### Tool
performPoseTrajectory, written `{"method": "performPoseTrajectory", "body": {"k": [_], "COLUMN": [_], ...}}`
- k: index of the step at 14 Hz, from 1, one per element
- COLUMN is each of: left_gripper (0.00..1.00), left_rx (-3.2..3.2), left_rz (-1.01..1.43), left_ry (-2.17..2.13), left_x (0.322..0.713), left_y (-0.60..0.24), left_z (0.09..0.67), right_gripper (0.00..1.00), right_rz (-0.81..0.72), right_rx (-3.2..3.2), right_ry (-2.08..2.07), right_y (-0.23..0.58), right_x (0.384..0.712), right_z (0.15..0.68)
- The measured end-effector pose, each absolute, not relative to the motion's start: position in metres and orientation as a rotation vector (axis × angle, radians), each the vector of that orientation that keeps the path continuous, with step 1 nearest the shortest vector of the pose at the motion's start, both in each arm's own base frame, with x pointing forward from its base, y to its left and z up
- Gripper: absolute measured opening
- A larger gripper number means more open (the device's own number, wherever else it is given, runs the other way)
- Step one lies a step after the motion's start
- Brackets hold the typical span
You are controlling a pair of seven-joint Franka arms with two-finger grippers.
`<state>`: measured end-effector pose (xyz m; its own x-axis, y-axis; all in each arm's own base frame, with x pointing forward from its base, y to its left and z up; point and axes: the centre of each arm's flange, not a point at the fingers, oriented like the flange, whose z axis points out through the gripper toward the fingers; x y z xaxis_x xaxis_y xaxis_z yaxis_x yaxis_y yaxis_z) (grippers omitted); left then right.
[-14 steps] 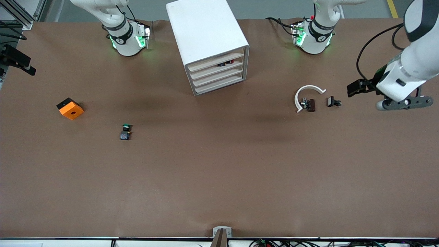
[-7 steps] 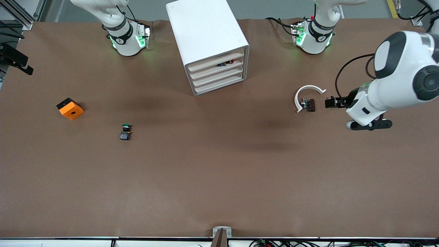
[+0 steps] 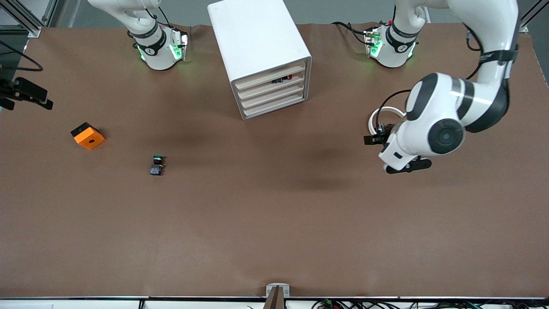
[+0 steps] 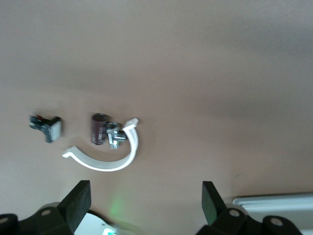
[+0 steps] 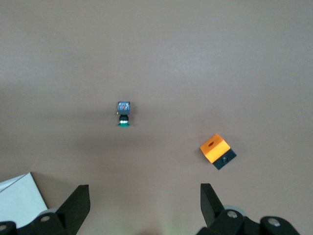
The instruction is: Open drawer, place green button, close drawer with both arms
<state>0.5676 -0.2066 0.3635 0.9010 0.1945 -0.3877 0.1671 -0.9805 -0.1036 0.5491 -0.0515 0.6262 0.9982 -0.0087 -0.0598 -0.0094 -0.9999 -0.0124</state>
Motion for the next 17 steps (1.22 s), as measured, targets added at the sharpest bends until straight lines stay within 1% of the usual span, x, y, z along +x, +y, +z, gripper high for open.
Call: {"method": "performPoseTrajectory", "body": {"k": [3, 5, 10, 14, 17], "left_gripper": [1.00, 1.00, 1.00, 1.00, 1.00], "left_rx": [-2.921, -2.875, -2.680, -2.481, -2.336], "left_rz": [0.647, 0.666, 0.707, 0.715, 0.818], "left_ry": [-0.443, -0.573, -1.035, -1.341, -1.509], "left_x": [0.558, 0.553, 0.556, 0.559, 0.557], "left_y": [-0.241, -0.256, -0.285, -0.316, -0.327], "left_z": [0.334, 0.323, 0.296, 0.272, 0.250], "right_gripper": [1.00, 1.00, 1.00, 1.00, 1.00], "right_rz": [0.166, 0.183, 0.140, 0.144, 0.123], "right_rx": [-3.127, -3.131, -3.141, -3.140, -3.129], "right_ry": [0.022, 0.024, 0.029, 0.048, 0.119], "right_y": [-0.055, -0.057, -0.060, -0.062, -0.058], "right_x": [0.575, 0.581, 0.588, 0.601, 0.611], "right_z": [0.583, 0.574, 0.572, 0.551, 0.523]}}
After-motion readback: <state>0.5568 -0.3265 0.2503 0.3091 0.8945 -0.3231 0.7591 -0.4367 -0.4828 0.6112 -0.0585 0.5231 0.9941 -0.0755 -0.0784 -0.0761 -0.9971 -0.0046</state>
